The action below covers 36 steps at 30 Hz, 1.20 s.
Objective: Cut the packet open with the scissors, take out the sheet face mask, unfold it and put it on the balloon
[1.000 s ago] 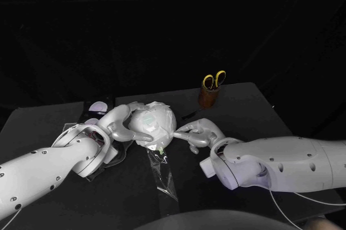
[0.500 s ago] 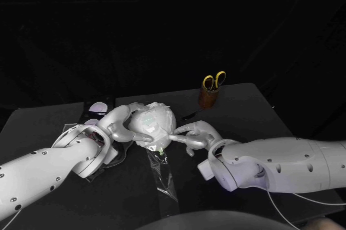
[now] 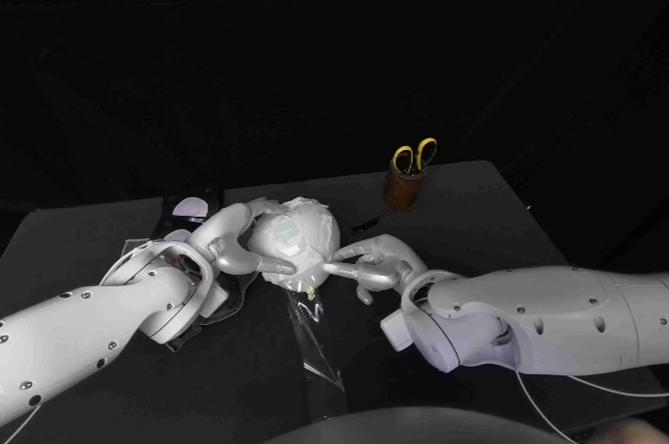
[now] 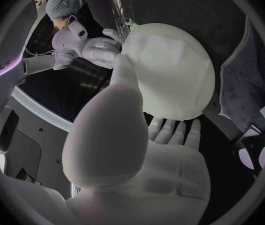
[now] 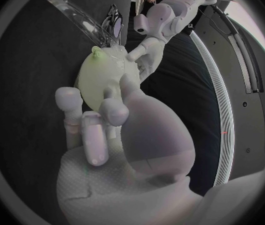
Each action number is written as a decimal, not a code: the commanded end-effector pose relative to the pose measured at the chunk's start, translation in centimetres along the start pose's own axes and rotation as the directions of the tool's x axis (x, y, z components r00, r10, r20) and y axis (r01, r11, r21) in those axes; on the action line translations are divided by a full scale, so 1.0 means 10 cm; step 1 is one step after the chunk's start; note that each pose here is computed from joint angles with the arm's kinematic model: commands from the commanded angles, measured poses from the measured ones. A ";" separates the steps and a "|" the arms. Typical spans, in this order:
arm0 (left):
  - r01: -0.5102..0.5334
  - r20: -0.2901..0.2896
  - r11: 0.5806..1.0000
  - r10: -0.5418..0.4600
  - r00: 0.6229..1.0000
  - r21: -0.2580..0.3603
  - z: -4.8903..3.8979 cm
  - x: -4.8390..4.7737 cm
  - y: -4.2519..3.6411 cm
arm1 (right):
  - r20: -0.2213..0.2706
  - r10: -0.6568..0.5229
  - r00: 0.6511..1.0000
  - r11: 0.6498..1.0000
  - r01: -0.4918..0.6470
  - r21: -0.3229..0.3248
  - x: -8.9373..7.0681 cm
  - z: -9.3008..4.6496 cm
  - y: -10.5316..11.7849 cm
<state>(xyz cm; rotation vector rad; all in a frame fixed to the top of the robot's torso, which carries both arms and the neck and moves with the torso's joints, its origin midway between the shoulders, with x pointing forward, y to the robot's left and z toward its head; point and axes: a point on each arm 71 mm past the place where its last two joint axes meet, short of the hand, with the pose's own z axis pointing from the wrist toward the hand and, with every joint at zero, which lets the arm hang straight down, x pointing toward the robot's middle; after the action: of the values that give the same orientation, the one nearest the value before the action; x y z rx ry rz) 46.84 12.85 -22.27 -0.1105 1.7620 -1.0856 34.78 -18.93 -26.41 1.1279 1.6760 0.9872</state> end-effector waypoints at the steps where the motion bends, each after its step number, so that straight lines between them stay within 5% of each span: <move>1: 0.008 -0.047 1.000 -0.009 0.999 -0.010 -0.005 0.075 0.007 | -0.005 0.027 1.000 0.999 -0.027 -0.037 0.02 0.00 0.03; 36: 0.011 -0.051 1.000 -0.011 0.999 -0.012 -0.003 0.078 0.008 | 0.026 0.141 0.990 0.990 -0.142 0.025 0.03 0.06 -0.01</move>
<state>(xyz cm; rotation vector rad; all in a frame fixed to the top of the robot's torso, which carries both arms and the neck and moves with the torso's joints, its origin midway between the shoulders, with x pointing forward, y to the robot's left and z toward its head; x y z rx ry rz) 46.84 12.81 -22.28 -0.1131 1.7635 -1.0871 35.19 -18.72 -26.77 1.2600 1.6177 1.0102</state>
